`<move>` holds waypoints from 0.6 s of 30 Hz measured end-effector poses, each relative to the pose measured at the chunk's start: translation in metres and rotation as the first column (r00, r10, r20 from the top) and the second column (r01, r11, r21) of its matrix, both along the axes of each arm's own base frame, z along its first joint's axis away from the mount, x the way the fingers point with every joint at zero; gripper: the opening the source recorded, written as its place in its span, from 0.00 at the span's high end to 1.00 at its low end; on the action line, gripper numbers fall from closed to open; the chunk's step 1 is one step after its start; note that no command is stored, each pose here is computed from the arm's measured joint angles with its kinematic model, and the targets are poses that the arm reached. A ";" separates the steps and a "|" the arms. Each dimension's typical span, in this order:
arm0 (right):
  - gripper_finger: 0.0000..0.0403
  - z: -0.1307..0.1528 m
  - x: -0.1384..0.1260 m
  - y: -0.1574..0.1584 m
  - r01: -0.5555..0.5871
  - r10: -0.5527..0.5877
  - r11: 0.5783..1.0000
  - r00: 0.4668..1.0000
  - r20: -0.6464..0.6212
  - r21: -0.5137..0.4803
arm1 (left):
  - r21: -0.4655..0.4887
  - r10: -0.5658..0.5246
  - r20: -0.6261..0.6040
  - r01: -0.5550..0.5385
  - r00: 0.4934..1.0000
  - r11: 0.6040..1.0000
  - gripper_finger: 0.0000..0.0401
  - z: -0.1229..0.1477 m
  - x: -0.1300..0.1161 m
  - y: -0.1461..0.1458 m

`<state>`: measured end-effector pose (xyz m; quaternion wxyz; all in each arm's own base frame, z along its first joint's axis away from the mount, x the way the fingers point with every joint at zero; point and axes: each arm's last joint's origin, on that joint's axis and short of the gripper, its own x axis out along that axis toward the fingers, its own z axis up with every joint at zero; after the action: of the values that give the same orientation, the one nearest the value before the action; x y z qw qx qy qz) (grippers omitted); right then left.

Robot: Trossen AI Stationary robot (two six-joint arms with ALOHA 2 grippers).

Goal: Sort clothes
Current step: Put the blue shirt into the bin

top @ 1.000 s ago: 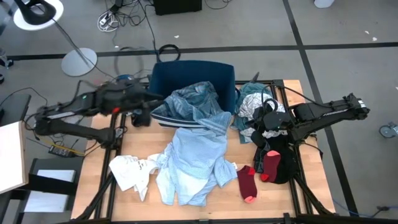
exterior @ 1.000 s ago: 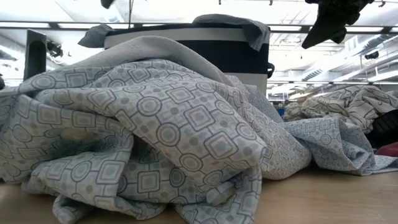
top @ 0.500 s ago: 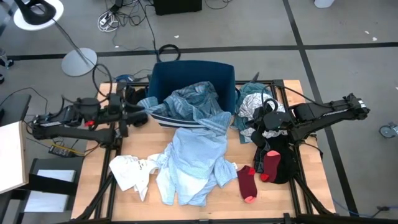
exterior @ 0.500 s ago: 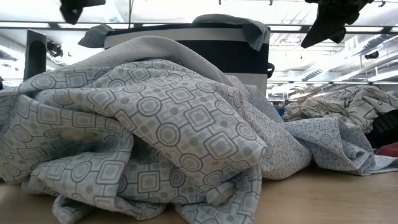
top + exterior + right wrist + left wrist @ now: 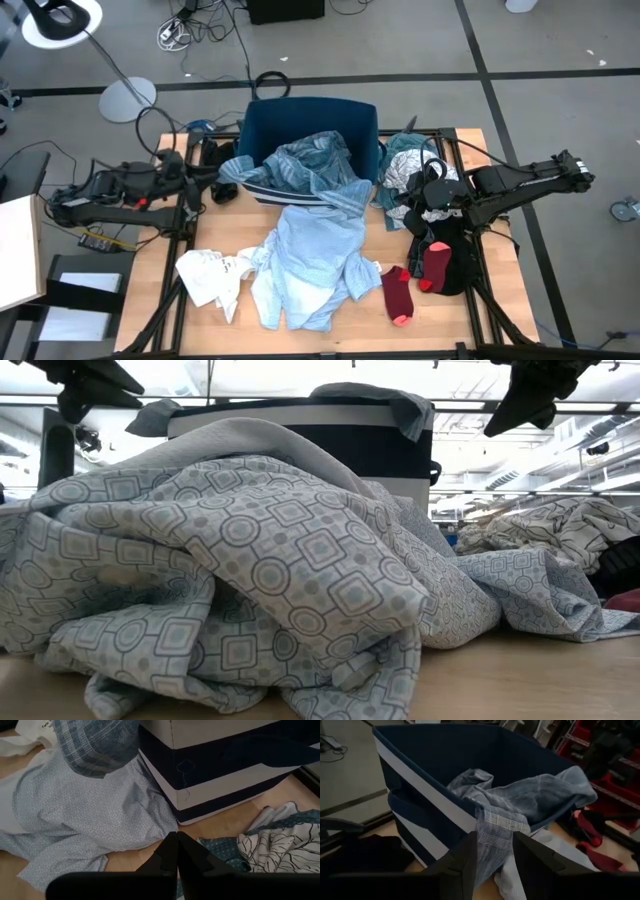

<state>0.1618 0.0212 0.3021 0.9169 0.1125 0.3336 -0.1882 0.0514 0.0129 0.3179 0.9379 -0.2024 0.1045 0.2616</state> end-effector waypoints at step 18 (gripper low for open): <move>0.99 0.000 0.000 0.000 0.006 -0.006 1.000 1.000 0.006 -0.005 | 0.048 -0.098 -0.018 0.098 0.995 0.994 0.96 0.007 0.035 -0.002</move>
<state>0.1622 0.0211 0.3025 0.9176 0.1119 0.3300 -0.1912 0.0864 0.0107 0.3248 0.9535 -0.1721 0.1151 0.2192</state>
